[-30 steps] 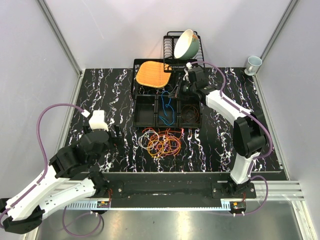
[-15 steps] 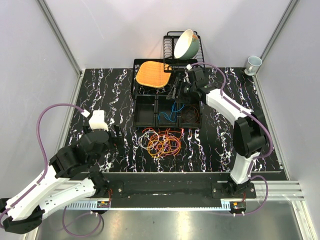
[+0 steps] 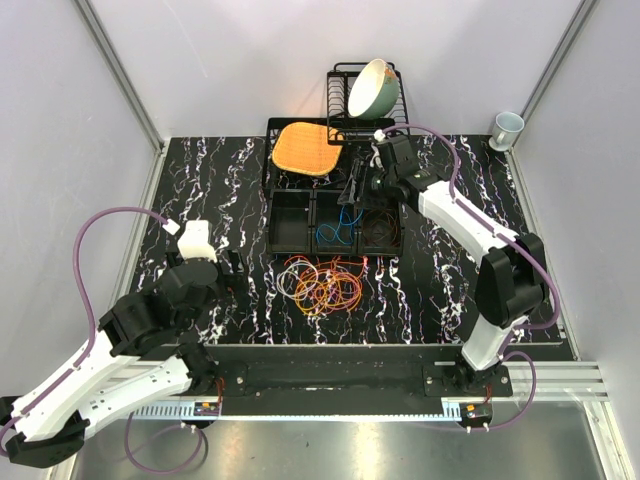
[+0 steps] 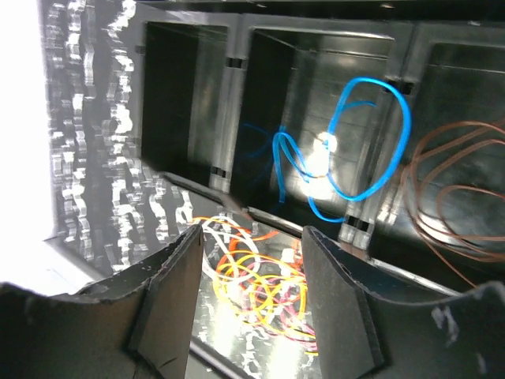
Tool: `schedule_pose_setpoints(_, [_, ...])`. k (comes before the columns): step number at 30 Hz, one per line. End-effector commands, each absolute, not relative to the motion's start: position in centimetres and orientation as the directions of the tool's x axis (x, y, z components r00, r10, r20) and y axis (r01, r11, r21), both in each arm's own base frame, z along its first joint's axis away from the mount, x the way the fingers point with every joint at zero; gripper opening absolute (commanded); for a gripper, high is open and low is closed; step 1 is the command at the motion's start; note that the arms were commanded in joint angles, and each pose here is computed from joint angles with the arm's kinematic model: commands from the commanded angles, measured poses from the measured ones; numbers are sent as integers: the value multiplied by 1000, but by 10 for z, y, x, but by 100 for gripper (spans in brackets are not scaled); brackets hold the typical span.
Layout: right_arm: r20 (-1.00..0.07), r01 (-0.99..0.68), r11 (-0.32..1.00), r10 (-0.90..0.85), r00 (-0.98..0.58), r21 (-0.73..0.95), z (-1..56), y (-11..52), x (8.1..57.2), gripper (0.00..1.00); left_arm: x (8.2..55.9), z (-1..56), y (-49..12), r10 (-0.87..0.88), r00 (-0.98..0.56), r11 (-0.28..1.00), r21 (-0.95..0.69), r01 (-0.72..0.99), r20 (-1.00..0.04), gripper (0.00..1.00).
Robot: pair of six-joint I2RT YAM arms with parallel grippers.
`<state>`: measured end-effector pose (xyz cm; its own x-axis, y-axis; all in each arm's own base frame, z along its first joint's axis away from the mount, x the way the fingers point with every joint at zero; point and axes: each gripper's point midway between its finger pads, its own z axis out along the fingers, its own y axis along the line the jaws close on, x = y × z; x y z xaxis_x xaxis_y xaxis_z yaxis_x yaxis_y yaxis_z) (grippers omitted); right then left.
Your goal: Untangle the cables
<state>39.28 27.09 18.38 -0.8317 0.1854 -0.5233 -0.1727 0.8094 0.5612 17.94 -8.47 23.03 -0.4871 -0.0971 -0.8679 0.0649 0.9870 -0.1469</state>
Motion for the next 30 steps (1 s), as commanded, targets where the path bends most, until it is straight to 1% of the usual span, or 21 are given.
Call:
schedule_pose_setpoints(1, [-623, -215, 853, 155, -767, 476, 221, 257, 386, 59, 187, 237, -84, -135, -449, 986, -166, 30, -883, 98])
schedule_pose_setpoints(6, [-639, -172, 875, 183, -748, 452, 224, 238, 371, 60, 194, 236, -92, -138, -453, 986, -165, 19, -881, 98])
schedule_pose_setpoints(11, [-609, -140, 878, 195, -769, 458, 212, 227, 348, 60, 212, 220, -139, -143, -498, 973, -213, 87, -855, 92])
schedule_pose_setpoints(13, [-596, -129, 877, 201, -777, 463, 206, 222, 336, 61, 215, 200, -158, -131, -537, 966, -228, 119, -833, 90])
schedule_pose_setpoints(16, [-562, -123, 865, 202, -802, 487, 196, 220, 318, 60, 223, 174, -187, -123, -585, 956, -254, 148, -802, 81])
schedule_pose_setpoints(17, [-541, -113, 866, 198, -817, 487, 185, 217, 310, 60, 228, 173, -197, -135, -581, 948, -275, 160, -803, 76])
schedule_pose_setpoints(18, [-542, -117, 862, 199, -816, 493, 186, 216, 305, 59, 231, 154, -202, -105, -610, 956, -249, 156, -785, 74])
schedule_pose_setpoints(20, [-530, -103, 872, 192, -826, 478, 174, 210, 297, 59, 233, 142, -216, -98, -634, 949, -263, 171, -767, 69])
schedule_pose_setpoints(22, [-546, -100, 886, 187, -817, 454, 172, 202, 294, 59, 232, 122, -228, -68, -672, 949, -256, 184, -738, 64])
schedule_pose_setpoints(24, [-549, -102, 893, 176, -817, 438, 169, 198, 292, 59, 232, 111, -240, -52, -688, 945, -259, 201, -724, 61])
schedule_pose_setpoints(26, [-549, -100, 896, 173, -818, 432, 168, 197, 291, 59, 231, 108, -254, -40, -689, 936, -269, 227, -723, 60])
schedule_pose_setpoints(30, [-551, -102, 896, 172, -817, 432, 167, 198, 294, 58, 226, 87, -275, 5, -725, 934, -255, 248, -689, 55])
